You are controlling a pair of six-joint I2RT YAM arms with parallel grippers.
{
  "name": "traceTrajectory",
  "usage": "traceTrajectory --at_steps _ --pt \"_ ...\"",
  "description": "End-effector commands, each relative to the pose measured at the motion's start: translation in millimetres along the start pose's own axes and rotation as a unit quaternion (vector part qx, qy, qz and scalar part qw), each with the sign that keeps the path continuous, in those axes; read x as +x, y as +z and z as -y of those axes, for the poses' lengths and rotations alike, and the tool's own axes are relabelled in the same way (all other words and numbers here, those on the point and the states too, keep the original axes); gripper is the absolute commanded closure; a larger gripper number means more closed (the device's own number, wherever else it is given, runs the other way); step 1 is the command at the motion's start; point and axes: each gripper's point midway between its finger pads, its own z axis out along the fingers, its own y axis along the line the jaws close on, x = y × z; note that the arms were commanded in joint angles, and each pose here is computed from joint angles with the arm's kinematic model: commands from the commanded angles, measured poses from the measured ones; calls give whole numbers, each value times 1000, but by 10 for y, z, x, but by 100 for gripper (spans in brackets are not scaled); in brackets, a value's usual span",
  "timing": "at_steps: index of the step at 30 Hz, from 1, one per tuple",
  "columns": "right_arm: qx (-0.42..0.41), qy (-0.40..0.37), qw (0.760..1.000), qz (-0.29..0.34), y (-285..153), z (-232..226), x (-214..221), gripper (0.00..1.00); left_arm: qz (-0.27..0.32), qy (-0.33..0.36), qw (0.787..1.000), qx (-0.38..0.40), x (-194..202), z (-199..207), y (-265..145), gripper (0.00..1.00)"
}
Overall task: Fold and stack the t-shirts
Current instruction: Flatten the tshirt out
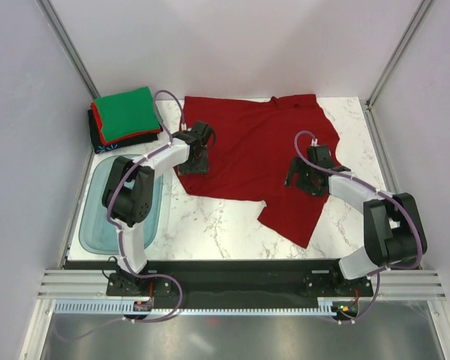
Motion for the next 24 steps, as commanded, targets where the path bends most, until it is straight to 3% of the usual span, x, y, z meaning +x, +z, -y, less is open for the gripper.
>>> traceTrajectory --at_steps 1,4,8,10,17,21,22,24 --pt "-22 19 999 -12 -22 -22 156 2 20 4 999 -31 -151 -58 134 36" --pt "-22 17 999 -25 -4 24 275 2 6 10 999 -43 -104 -66 230 42" --pt "-13 14 999 -34 3 103 386 2 -3 12 997 -73 -39 -188 233 73" --pt "-8 12 999 -36 15 130 409 2 6 2 997 -83 -53 -260 119 78" --pt "39 26 997 -64 142 373 569 2 33 -46 991 -117 48 -727 -306 80" --pt "52 36 996 -69 171 440 607 2 5 -101 986 -136 513 -1123 -392 80" --pt "54 37 995 -71 176 451 618 2 3 -132 981 -140 579 -1227 -405 78" --pt "54 40 995 -71 177 448 618 2 3 -165 977 -135 752 -1373 -493 63"
